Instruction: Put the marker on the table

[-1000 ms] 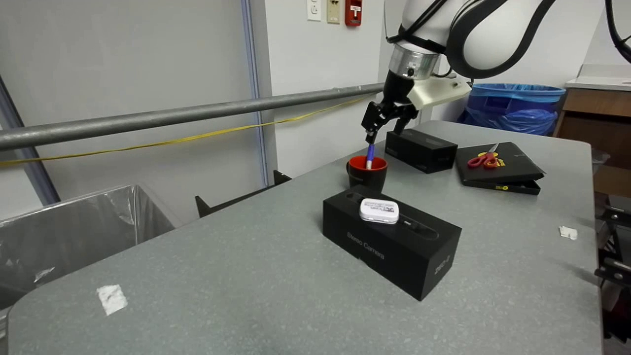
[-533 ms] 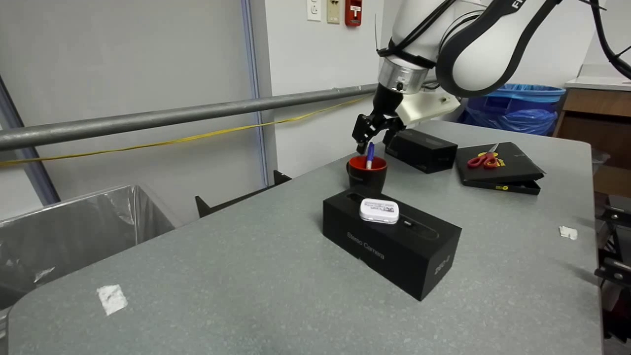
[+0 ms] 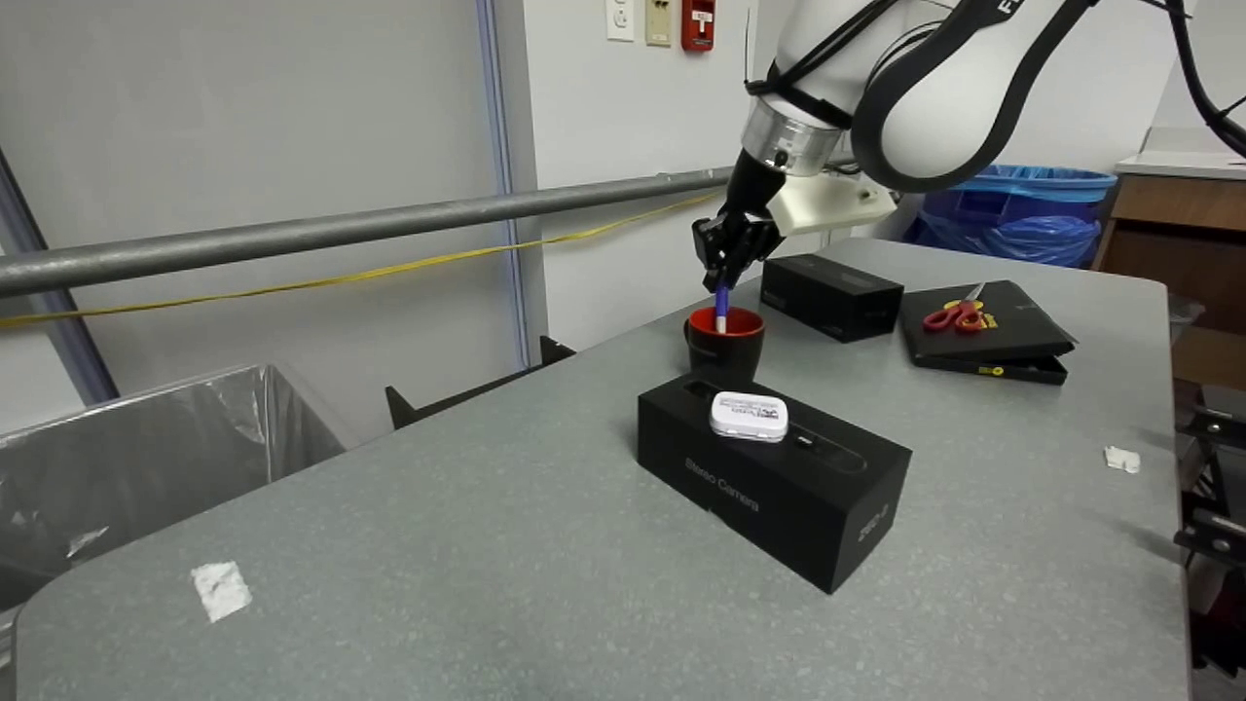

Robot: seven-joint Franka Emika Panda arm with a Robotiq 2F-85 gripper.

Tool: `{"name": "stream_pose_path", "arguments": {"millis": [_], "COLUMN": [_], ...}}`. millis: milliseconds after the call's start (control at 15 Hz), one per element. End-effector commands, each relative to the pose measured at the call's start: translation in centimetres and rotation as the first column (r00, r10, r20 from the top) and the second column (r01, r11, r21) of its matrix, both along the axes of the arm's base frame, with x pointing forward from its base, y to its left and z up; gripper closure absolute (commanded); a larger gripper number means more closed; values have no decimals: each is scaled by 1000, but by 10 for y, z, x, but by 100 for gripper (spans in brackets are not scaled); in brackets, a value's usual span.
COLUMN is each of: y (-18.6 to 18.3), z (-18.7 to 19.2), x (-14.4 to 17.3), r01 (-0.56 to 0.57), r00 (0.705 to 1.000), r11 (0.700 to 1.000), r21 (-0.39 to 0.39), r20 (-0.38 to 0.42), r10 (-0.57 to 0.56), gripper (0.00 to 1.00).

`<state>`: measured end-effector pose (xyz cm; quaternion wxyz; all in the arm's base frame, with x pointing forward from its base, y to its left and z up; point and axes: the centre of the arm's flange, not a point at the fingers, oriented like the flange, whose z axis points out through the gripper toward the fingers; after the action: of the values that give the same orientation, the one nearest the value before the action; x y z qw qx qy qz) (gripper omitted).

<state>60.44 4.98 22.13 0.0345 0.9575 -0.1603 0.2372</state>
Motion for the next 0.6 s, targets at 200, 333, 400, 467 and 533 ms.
{"name": "stream_pose_path", "arguments": {"millis": [200,333,400,467,533], "y": [1,0,0,0,-1], "z": [7,14,19,29,38], "x": [0,-1,-3,-6,-9], "r01": [32,34,34,28,23], "r00": [999,998,998,998,997], "r11": [998,997,997,996,995], "r21": [52,67,75,86,92], "r20": [35,43,48,61,77], "r10": [-34,-37,-37,-33,-31], "gripper": [98,99,99,99,99]}}
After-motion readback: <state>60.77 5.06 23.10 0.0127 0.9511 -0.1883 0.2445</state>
